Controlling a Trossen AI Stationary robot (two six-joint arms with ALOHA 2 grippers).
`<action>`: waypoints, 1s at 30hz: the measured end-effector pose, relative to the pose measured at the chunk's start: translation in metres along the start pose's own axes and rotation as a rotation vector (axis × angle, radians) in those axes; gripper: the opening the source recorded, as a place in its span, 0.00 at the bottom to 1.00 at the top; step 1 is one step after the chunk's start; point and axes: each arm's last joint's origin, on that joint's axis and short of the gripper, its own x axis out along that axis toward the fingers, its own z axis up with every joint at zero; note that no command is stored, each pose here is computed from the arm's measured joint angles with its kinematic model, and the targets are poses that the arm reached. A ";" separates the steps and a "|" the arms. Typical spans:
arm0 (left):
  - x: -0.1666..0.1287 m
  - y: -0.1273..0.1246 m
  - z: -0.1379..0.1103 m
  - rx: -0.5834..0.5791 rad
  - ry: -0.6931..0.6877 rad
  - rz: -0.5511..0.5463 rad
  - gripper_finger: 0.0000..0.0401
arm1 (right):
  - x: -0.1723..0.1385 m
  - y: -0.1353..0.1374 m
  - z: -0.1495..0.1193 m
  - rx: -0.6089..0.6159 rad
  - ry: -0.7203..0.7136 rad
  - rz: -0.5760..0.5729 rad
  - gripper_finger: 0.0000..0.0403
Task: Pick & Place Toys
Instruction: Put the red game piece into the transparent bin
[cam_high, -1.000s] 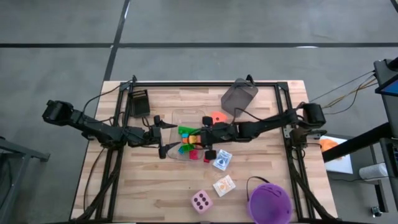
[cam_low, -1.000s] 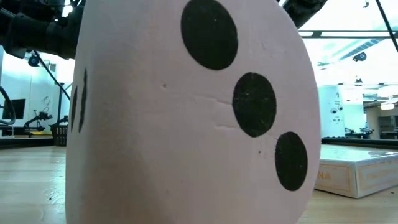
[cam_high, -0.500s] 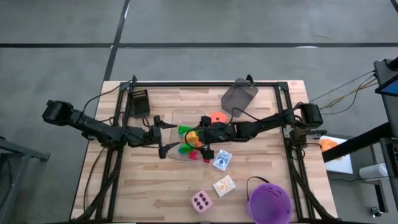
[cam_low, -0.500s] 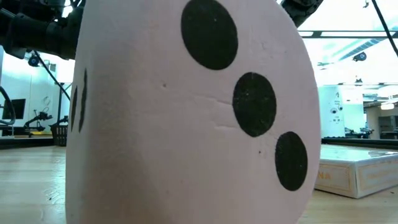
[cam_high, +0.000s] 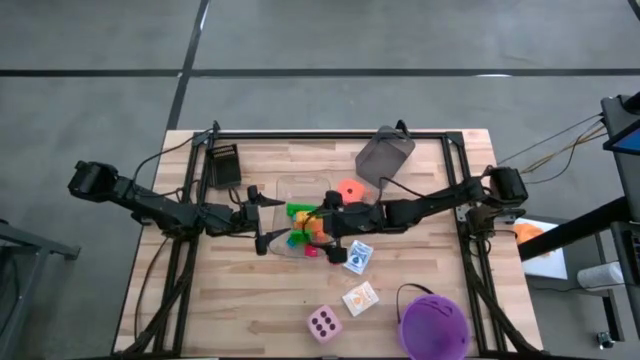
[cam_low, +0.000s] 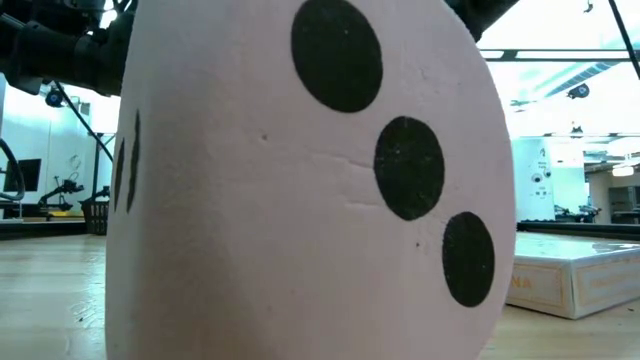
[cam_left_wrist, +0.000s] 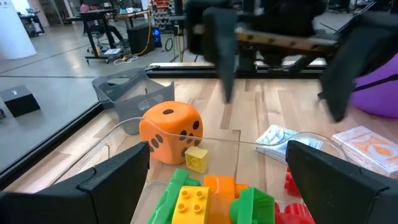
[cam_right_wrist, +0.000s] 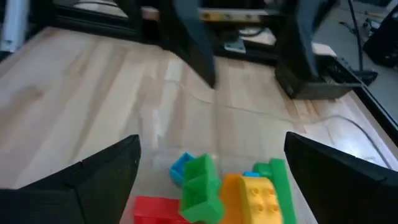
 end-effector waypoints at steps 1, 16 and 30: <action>0.000 0.000 0.000 0.000 0.000 0.000 0.94 | -0.002 0.005 0.001 -0.005 -0.005 0.003 0.98; 0.000 0.000 0.000 -0.002 -0.001 0.000 0.94 | -0.032 0.068 -0.036 0.031 0.090 -0.039 0.98; 0.000 0.000 0.000 0.000 0.003 0.000 0.94 | -0.029 0.055 -0.057 0.184 0.257 -0.010 0.98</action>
